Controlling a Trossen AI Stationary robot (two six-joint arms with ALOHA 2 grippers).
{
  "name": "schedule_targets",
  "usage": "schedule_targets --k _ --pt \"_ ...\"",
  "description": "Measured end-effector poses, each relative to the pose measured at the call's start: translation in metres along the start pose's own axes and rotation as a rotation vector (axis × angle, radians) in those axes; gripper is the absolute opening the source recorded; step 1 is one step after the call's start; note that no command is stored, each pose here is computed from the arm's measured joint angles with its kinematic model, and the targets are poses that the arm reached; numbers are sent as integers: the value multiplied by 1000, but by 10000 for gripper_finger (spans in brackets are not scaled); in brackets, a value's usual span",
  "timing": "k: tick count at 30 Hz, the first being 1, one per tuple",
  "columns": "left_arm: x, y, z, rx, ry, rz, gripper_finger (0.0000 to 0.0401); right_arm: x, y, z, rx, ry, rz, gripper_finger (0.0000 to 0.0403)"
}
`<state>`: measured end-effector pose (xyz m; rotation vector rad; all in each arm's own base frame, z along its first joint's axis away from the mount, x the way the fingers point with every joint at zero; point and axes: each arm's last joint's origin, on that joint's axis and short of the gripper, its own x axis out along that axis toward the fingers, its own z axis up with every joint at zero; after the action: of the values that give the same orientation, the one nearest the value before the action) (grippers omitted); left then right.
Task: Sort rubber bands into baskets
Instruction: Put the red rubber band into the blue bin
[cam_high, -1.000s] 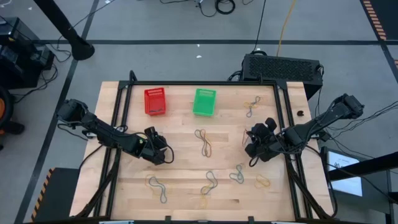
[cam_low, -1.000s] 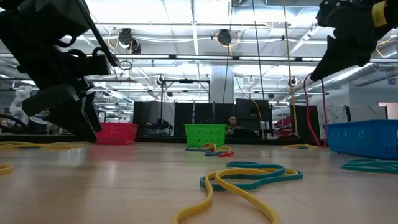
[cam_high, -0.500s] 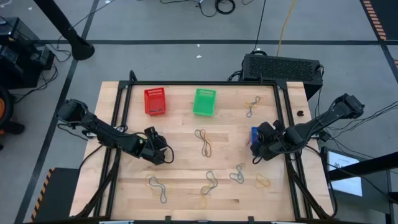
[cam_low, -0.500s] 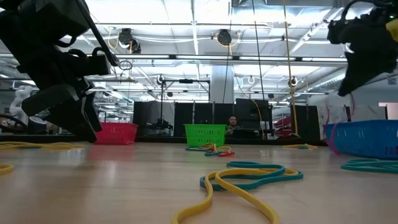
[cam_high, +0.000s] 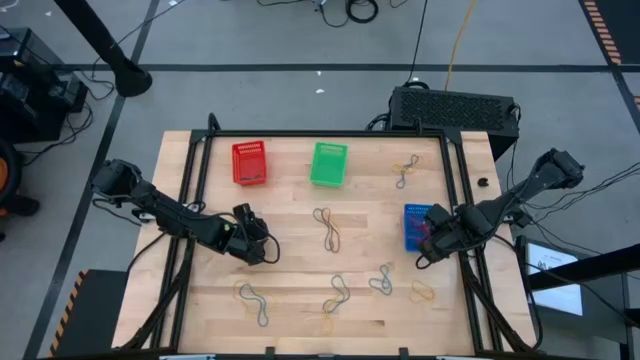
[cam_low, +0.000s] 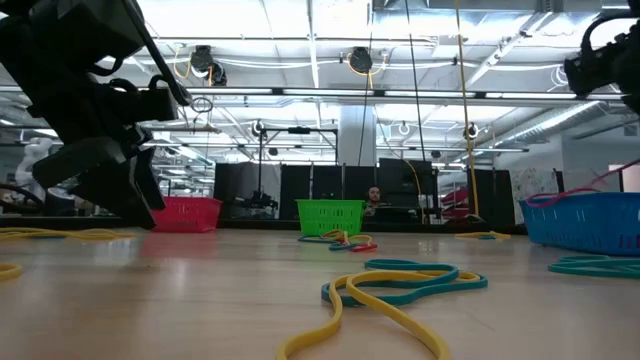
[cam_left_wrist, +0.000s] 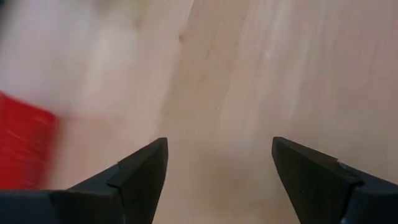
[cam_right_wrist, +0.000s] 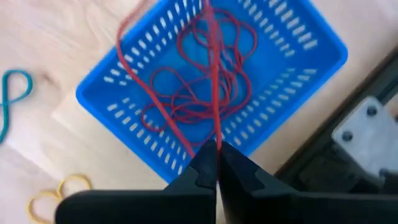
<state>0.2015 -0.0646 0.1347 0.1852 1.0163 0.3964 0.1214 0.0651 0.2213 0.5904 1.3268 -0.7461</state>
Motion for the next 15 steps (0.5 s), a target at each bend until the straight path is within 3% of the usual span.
schedule_targets --k 4,10,12,15 --pt "0 4 2 204 -44 122 295 0 0 0 2 13 -1 0" --pt "0 4 2 305 -39 132 295 2 2 2 23 -45 -18 0" --pt "0 4 4 260 -51 130 295 2 4 4 26 -104 -20 0" --pt "0 1 7 30 -80 67 295 4 7 6 19 -122 -23 2"
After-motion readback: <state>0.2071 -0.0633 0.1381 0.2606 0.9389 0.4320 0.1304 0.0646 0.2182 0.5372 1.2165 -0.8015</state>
